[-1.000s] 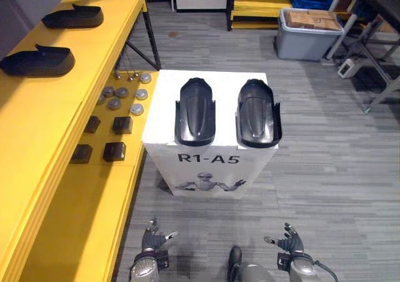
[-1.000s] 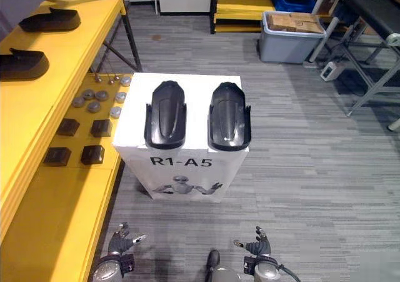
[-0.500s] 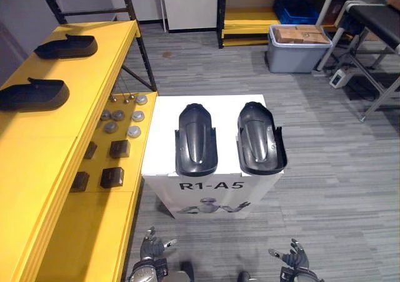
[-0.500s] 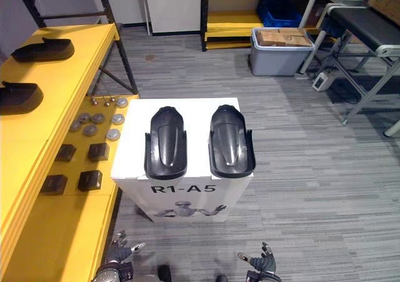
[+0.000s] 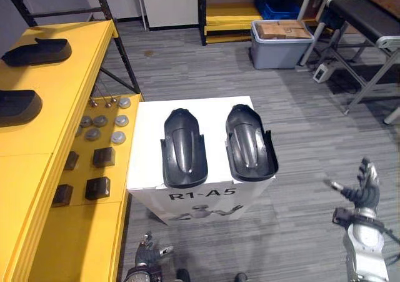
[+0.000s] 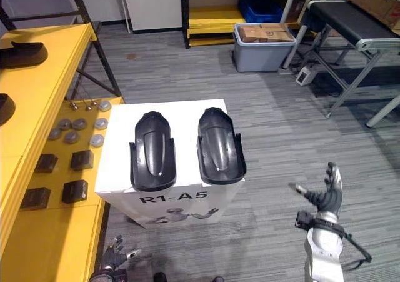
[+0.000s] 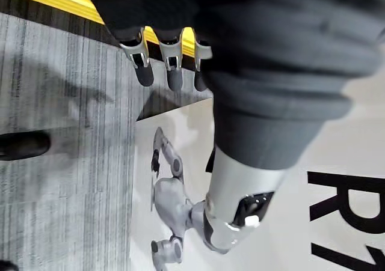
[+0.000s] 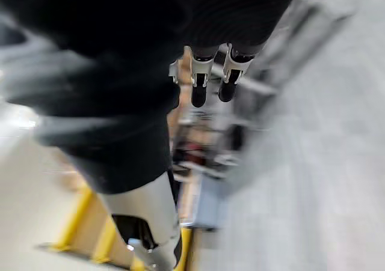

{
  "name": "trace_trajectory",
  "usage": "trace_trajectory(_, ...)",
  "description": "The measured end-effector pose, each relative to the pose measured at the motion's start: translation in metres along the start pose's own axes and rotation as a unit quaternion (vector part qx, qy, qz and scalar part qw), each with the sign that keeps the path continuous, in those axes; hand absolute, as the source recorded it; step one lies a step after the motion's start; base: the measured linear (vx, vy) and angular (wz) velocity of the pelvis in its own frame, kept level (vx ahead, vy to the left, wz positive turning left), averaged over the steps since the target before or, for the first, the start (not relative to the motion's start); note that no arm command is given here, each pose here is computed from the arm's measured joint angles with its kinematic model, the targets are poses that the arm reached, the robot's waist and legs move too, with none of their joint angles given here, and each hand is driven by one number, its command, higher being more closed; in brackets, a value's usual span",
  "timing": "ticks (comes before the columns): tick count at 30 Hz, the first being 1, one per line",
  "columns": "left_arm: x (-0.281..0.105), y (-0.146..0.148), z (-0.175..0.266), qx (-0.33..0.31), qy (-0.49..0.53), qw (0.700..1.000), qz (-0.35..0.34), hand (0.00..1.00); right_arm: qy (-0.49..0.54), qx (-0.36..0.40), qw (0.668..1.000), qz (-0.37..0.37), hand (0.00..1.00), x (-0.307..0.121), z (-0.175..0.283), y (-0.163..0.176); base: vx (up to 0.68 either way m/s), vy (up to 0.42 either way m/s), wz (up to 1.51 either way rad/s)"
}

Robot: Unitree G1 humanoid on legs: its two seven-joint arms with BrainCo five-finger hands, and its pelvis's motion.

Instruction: Walk over and take plastic housings, then place them on the shelf

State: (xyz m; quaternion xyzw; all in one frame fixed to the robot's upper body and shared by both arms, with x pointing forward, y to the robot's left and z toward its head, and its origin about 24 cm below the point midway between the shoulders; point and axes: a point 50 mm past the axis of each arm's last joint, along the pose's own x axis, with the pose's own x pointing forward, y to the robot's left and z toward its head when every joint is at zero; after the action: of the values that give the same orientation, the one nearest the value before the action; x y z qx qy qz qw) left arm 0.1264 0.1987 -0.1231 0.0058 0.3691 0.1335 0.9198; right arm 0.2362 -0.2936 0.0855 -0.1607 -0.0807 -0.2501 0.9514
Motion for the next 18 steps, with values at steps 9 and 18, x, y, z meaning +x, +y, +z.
trace_trajectory(9, -0.003, -0.008, -0.005, 0.011, 0.006, 1.000, -0.024, 0.00, -0.070, -0.010, 0.989, 0.134, 0.00, 0.027, 0.033, 0.077, -0.07, 0.001, 0.15)
trace_trajectory(18, -0.008, -0.014, -0.016, 0.007, 0.025, 0.999, -0.025, 0.00, 0.006, -0.085, 0.989, 0.118, 0.00, 0.031, 0.009, 0.115, -0.03, -0.001, 0.09)
